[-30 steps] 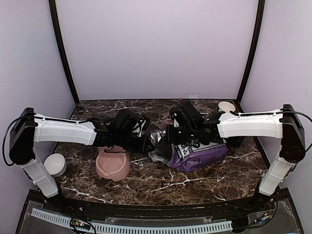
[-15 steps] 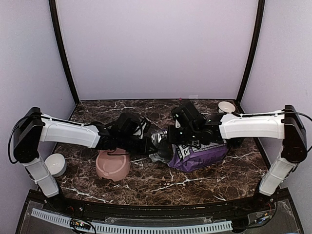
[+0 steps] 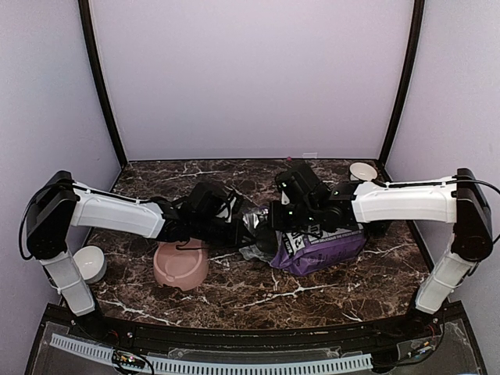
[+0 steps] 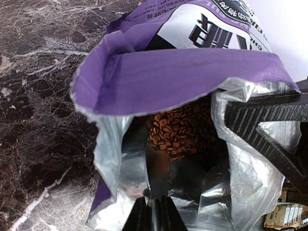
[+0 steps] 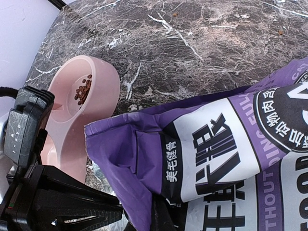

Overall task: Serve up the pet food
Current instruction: Collect the pet food from the pet food bag.

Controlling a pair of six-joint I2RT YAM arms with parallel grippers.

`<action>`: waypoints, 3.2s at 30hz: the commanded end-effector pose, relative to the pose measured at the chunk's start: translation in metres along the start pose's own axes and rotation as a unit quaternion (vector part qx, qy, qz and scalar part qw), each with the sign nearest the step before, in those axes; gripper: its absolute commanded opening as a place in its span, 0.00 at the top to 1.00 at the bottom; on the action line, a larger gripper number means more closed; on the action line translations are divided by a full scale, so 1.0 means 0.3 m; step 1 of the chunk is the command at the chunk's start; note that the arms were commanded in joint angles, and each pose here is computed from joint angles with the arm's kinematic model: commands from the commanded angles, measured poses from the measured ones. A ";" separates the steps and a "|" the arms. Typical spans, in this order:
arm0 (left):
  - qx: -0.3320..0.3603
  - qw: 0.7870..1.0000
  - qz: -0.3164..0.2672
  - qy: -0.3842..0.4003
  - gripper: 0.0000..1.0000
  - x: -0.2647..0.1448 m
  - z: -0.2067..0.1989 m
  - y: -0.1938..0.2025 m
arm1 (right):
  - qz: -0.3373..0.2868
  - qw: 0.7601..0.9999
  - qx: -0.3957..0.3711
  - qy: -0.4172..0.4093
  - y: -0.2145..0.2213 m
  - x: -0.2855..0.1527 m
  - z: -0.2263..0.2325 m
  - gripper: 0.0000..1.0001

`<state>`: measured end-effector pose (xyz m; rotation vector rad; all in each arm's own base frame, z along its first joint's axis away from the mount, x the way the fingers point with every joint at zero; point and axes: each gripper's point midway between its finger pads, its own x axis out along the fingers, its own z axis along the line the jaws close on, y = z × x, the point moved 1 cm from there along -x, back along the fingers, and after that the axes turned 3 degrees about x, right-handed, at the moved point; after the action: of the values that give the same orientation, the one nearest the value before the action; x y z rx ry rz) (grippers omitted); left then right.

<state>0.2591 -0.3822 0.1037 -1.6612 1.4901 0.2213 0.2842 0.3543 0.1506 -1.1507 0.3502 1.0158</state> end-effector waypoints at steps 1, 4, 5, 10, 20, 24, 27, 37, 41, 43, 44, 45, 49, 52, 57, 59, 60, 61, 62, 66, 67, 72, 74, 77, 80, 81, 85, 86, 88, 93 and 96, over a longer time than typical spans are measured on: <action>-0.017 0.999 0.040 -0.021 1.00 0.002 0.052 0.077 | -0.016 1.000 0.004 -0.003 -0.026 -0.048 0.002 1.00; -0.029 0.999 0.037 0.009 1.00 0.012 0.028 0.081 | -0.017 1.000 0.003 -0.003 -0.027 -0.050 0.002 1.00; -0.033 0.999 0.034 0.020 1.00 0.017 0.018 0.077 | -0.018 1.000 0.003 -0.003 -0.029 -0.051 0.002 1.00; -0.050 0.997 0.028 0.052 1.00 0.049 -0.006 0.065 | -0.019 1.000 0.004 -0.006 -0.033 -0.054 0.008 1.00; -0.056 0.995 0.020 0.077 1.00 0.043 -0.033 0.040 | -0.019 1.000 0.003 0.001 -0.030 -0.056 -0.003 1.00; -0.060 0.995 0.016 0.074 1.00 0.033 -0.022 0.047 | -0.025 1.000 0.004 -0.003 -0.028 -0.082 -0.012 1.00; -0.067 0.994 0.013 0.085 1.00 0.042 -0.029 0.044 | -0.023 1.000 0.002 -0.005 -0.026 -0.082 -0.010 1.00; -0.070 0.990 -0.001 0.124 1.00 0.101 -0.080 -0.016 | -0.015 1.000 -0.006 -0.003 -0.024 -0.086 -0.008 1.00; -0.067 0.988 -0.006 0.140 1.00 0.125 -0.095 -0.032 | -0.018 1.000 0.000 -0.005 -0.030 -0.090 -0.003 1.00; -0.063 0.987 -0.003 0.146 1.00 0.133 -0.106 -0.039 | -0.018 1.000 0.005 -0.006 -0.031 -0.092 -0.004 1.00; -0.061 0.987 -0.003 0.146 1.00 0.135 -0.107 -0.040 | -0.018 1.000 0.006 -0.007 -0.031 -0.093 -0.002 1.00; -0.060 0.987 -0.003 0.148 1.00 0.133 -0.111 -0.042 | -0.017 1.000 0.007 -0.008 -0.030 -0.095 -0.001 1.00; -0.056 0.986 -0.009 0.155 1.00 0.113 -0.120 -0.043 | -0.021 1.000 0.013 -0.005 -0.028 -0.107 -0.013 1.00; -0.057 0.985 -0.010 0.160 1.00 0.099 -0.117 -0.033 | -0.023 1.000 0.018 0.002 -0.020 -0.109 -0.031 1.00; -0.056 0.985 -0.013 0.164 1.00 0.073 -0.124 -0.032 | -0.023 1.000 0.020 0.005 -0.012 -0.109 -0.042 1.00; -0.055 0.985 -0.017 0.166 1.00 0.058 -0.126 -0.033 | -0.024 0.999 0.019 0.008 -0.010 -0.110 -0.047 1.00; -0.054 0.984 -0.018 0.166 1.00 0.051 -0.127 -0.032 | -0.025 0.999 0.019 0.010 -0.011 -0.111 -0.050 1.00; -0.053 0.984 -0.020 0.168 1.00 0.042 -0.129 -0.034 | -0.026 0.999 0.018 0.010 -0.012 -0.112 -0.051 1.00; -0.052 0.984 -0.023 0.171 1.00 0.032 -0.134 -0.037 | -0.027 0.999 0.018 0.011 -0.011 -0.112 -0.053 1.00; -0.055 0.983 -0.028 0.175 1.00 0.005 -0.132 -0.035 | -0.030 0.999 0.017 0.014 -0.015 -0.115 -0.060 1.00; -0.056 0.982 -0.026 0.177 1.00 0.001 -0.132 -0.032 | -0.030 0.999 0.017 0.015 -0.015 -0.115 -0.061 1.00; -0.054 0.981 -0.030 0.182 1.00 -0.032 -0.140 -0.036 | -0.033 0.999 0.020 0.018 -0.018 -0.120 -0.073 1.00; -0.054 0.981 -0.033 0.181 1.00 -0.044 -0.139 -0.039 | -0.035 0.999 0.021 0.018 -0.021 -0.123 -0.075 1.00; -0.053 0.981 -0.035 0.182 1.00 -0.058 -0.139 -0.040 | -0.035 0.999 0.022 0.021 -0.019 -0.123 -0.084 1.00; -0.052 0.981 -0.040 0.182 1.00 -0.076 -0.140 -0.044 | -0.035 0.999 0.023 0.023 -0.017 -0.123 -0.090 1.00; -0.052 0.981 -0.042 0.182 1.00 -0.082 -0.139 -0.044 | -0.036 0.999 0.024 0.024 -0.019 -0.124 -0.092 1.00; -0.054 0.982 -0.044 0.178 1.00 -0.095 -0.127 -0.041 | -0.037 0.999 0.026 0.027 -0.020 -0.123 -0.099 1.00; -0.054 0.981 -0.045 0.179 1.00 -0.100 -0.127 -0.041 | -0.037 0.999 0.025 0.027 -0.020 -0.123 -0.098 1.00; -0.053 0.981 -0.047 0.179 1.00 -0.109 -0.127 -0.043 | -0.038 0.999 0.026 0.028 -0.024 -0.125 -0.102 1.00; -0.056 0.981 -0.062 0.172 1.00 -0.144 -0.111 -0.042 | -0.041 0.998 0.026 0.029 -0.030 -0.128 -0.108 1.00; -0.057 0.981 -0.070 0.172 1.00 -0.169 -0.104 -0.039 | -0.041 0.998 0.026 0.029 -0.031 -0.126 -0.108 1.00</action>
<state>0.2428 -0.3770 0.1339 -1.9206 1.6687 0.0316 0.2696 0.3226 0.1572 -1.1435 0.3720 0.9767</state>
